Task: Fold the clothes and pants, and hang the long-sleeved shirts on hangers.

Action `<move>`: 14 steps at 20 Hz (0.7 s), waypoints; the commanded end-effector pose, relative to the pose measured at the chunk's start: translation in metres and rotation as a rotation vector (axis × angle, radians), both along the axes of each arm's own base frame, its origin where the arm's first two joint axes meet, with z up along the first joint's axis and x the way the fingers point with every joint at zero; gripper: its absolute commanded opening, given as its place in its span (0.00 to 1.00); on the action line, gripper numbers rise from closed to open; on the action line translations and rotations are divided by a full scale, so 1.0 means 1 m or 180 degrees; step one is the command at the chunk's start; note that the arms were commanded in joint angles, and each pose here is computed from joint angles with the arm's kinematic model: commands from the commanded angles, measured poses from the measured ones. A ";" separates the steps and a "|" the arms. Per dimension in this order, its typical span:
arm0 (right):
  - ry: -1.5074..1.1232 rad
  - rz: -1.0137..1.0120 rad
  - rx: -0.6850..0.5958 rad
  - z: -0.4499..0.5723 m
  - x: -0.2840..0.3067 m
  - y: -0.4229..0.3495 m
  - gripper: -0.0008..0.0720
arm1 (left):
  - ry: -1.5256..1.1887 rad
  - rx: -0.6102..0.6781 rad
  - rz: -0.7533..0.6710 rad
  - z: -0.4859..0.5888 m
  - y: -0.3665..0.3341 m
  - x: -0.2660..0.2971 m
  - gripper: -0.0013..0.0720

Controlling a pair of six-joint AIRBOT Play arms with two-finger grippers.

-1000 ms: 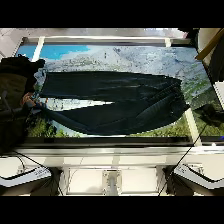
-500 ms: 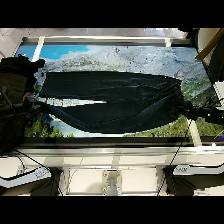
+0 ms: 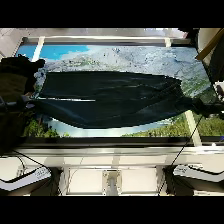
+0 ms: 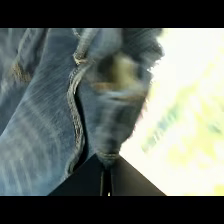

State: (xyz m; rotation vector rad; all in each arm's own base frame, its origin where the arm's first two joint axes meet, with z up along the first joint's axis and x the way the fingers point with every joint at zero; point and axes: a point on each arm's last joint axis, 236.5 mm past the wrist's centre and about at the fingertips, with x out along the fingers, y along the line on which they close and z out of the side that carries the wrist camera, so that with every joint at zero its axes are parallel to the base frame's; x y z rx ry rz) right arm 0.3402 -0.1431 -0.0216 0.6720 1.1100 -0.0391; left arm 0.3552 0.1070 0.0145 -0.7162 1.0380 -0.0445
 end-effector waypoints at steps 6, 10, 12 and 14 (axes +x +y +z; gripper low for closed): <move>0.0111 -0.0168 -0.0681 0.096 -0.111 -0.014 0.05 | 0.0651 0.0570 -0.0429 0.029 0.002 -0.078 0.04; -0.0038 -0.0358 -0.0757 0.113 -0.110 -0.012 0.05 | 0.0399 0.0823 -0.0415 0.044 0.007 -0.050 0.03; -0.0003 -0.0396 -0.0677 0.102 -0.093 -0.013 0.05 | 0.0359 0.0949 -0.0375 0.046 0.014 -0.006 0.03; -0.0018 -0.0549 -0.0565 0.087 -0.069 -0.021 0.05 | 0.0571 0.0947 -0.0410 0.036 0.017 0.040 0.03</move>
